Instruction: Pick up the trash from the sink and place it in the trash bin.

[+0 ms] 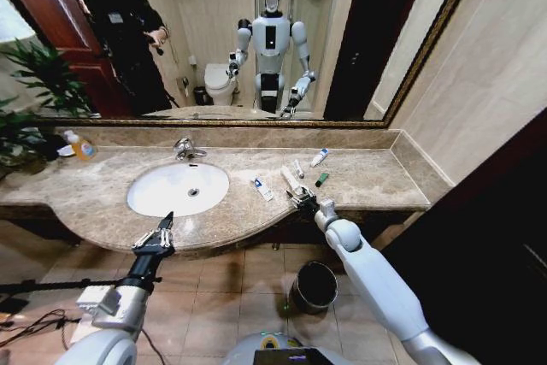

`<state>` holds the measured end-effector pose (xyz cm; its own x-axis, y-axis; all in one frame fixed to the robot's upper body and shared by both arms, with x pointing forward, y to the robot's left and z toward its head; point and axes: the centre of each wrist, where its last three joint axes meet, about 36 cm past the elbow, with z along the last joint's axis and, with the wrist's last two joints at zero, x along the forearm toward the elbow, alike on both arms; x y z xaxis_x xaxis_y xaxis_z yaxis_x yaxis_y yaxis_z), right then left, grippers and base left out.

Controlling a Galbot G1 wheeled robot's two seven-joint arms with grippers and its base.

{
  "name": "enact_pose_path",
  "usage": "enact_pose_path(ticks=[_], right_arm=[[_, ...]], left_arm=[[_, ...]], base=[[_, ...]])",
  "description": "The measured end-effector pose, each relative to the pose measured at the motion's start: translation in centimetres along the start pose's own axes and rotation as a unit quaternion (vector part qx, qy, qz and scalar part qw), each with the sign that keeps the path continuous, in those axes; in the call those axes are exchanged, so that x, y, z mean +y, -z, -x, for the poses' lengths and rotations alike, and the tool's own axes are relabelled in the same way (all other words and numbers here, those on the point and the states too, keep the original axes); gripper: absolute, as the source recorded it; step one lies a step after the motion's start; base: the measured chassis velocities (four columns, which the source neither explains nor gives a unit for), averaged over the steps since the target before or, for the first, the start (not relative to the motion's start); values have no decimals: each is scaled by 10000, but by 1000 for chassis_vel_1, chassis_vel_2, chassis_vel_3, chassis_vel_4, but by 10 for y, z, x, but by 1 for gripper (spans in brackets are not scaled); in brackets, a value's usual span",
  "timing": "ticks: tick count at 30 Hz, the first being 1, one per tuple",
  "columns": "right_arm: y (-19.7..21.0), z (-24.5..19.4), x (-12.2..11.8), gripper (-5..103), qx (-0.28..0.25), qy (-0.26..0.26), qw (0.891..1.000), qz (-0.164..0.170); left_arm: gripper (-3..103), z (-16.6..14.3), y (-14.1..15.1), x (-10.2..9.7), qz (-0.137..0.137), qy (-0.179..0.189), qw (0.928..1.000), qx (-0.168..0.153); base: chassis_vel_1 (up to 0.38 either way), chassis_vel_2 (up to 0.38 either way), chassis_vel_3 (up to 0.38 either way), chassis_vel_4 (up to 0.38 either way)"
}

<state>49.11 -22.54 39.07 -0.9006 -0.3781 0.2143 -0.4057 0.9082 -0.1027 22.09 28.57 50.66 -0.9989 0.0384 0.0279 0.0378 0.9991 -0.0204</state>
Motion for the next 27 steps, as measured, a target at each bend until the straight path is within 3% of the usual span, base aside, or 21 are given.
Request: enact_pose_path(ticks=[1, 3, 4, 5, 6, 8, 9, 12, 13, 27], right_arm=[[0, 0, 1, 37, -9, -30, 10000, 7], [1, 1, 2, 37, -17, -48, 10000, 14], [1, 1, 3, 27, -26, -63, 10000, 26], [1, 1, 3, 27, -34, -72, 10000, 36], [2, 1, 4, 16, -44, -85, 9999, 44], [2, 1, 5, 16, -49, -96, 9999, 54], [2, 1, 5, 5, -55, -98, 9999, 59], [3, 0, 7, 5, -76, -107, 9999, 71], [4, -2, 8, 0, -110, -124, 9998, 81], [35, -48, 7, 0, -617, -372, 9972, 196]], left_arm=[[0, 0, 0, 0, 0, 0, 10000, 0], [0, 0, 0, 0, 0, 0, 10000, 0], [0, 0, 0, 0, 0, 0, 10000, 1], [0, 0, 0, 0, 0, 0, 10000, 0], [0, 0, 0, 0, 0, 0, 10000, 0], [0, 0, 0, 0, 0, 0, 10000, 0], [0, 0, 0, 0, 0, 0, 10000, 0], [0, 0, 0, 0, 0, 0, 10000, 0], [0, 0, 0, 0, 0, 0, 10000, 0], [0, 0, 0, 0, 0, 0, 10000, 0]], base=[[0, 0, 0, 0], [0, 0, 0, 0], [0, 0, 0, 0], [0, 0, 0, 0], [0, 0, 0, 0], [0, 0, 0, 0], [0, 0, 0, 0], [0, 0, 0, 0], [0, 0, 0, 0], [0, 0, 0, 0]])
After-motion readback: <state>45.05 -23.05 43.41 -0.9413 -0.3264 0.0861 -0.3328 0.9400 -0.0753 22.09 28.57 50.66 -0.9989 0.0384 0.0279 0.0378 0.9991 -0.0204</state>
